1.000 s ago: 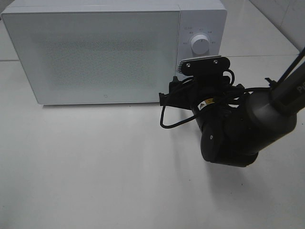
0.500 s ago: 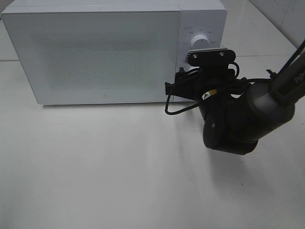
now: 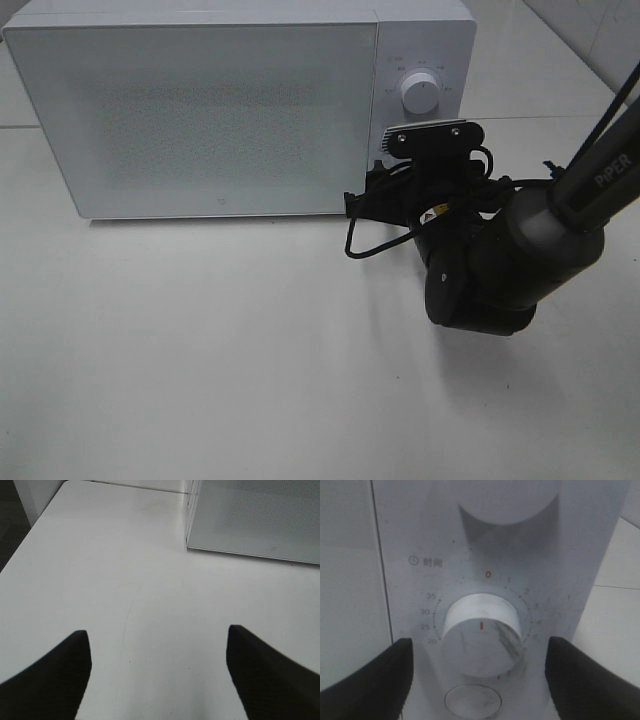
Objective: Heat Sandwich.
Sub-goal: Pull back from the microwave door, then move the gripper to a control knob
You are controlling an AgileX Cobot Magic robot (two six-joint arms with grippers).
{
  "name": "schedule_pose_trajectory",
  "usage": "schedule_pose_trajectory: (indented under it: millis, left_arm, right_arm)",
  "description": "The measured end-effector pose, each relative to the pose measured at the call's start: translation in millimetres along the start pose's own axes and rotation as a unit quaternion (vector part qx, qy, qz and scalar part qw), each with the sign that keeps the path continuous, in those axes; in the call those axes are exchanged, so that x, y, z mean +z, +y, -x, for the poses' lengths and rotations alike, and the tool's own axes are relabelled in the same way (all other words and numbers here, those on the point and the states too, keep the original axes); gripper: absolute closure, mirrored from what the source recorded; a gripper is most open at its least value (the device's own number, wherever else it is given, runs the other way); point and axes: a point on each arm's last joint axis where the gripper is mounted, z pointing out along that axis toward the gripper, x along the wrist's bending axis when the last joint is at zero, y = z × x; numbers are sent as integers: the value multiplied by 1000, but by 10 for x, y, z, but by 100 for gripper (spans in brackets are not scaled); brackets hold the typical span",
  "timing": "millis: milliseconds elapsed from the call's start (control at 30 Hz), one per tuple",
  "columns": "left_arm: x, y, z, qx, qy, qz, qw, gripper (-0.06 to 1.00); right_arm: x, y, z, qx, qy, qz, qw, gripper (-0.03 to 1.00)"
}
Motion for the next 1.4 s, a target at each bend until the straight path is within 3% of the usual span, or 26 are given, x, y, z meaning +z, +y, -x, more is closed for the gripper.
schedule_pose_trajectory:
  millis: [867,1033,1100,1400]
  left_arm:
    - [0,0,0,0,0,0,1000,23]
    - [0,0,0,0,0,0,1000,23]
    - [0,0,0,0,0,0,1000,23]
    - [0,0,0,0,0,0,1000,23]
  right_arm:
    - [54,72,-39,13,-1,10,1000,30]
    - [54,71,-32,15,-5,10,1000,40]
    - [54,69,-24,17,-9,9,1000,51]
    - [53,74,-23,17,-9,8,1000,52]
